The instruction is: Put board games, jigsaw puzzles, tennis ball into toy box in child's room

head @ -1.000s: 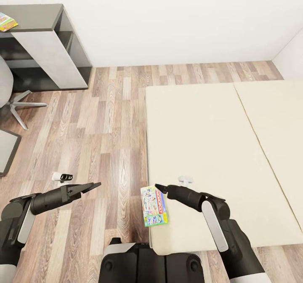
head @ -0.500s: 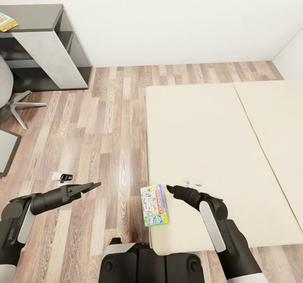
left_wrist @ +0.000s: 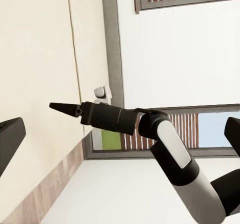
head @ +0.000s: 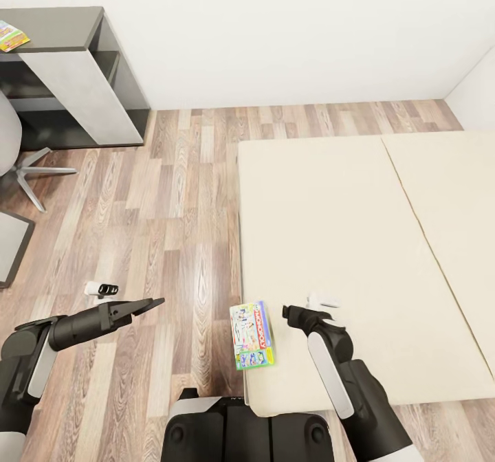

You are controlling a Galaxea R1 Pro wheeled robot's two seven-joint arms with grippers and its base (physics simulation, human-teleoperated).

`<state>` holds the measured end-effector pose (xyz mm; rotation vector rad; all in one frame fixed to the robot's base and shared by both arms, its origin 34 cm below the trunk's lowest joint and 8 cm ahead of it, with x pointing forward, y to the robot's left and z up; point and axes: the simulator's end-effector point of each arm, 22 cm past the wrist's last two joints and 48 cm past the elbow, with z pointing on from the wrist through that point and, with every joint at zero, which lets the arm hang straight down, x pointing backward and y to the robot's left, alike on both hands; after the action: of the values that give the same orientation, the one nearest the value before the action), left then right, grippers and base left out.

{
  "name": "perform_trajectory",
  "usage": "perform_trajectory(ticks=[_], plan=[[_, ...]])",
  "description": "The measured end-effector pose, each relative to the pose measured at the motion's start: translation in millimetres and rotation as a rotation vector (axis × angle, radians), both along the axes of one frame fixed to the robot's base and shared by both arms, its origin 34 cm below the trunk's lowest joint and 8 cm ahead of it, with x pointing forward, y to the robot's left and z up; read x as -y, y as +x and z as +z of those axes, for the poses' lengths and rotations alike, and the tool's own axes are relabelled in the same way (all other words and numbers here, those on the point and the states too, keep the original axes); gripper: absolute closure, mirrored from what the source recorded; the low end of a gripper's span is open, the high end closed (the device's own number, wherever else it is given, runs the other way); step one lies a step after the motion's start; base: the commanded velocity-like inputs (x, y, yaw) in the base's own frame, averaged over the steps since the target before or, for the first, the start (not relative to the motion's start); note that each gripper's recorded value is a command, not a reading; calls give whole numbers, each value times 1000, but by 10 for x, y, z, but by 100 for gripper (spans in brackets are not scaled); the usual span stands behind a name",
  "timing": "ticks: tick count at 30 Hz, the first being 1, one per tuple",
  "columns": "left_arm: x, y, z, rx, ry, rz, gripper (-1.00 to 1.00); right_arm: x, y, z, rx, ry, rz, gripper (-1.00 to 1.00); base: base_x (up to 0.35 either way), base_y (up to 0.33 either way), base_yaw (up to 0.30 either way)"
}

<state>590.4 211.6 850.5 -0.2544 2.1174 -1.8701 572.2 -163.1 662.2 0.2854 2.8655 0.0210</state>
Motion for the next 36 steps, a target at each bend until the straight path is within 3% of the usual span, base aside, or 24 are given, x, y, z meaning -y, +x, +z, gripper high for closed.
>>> perform_trajectory(ticks=[15, 36], plan=[[-1, -2, 9, 2, 4, -2, -100, -20, 37, 27, 17, 2, -5, -100, 0, 0, 22], [-3, 34, 129, 28, 11, -3, -100, -23, 131, 153, 49, 3, -8, -100, 0, 0, 113]])
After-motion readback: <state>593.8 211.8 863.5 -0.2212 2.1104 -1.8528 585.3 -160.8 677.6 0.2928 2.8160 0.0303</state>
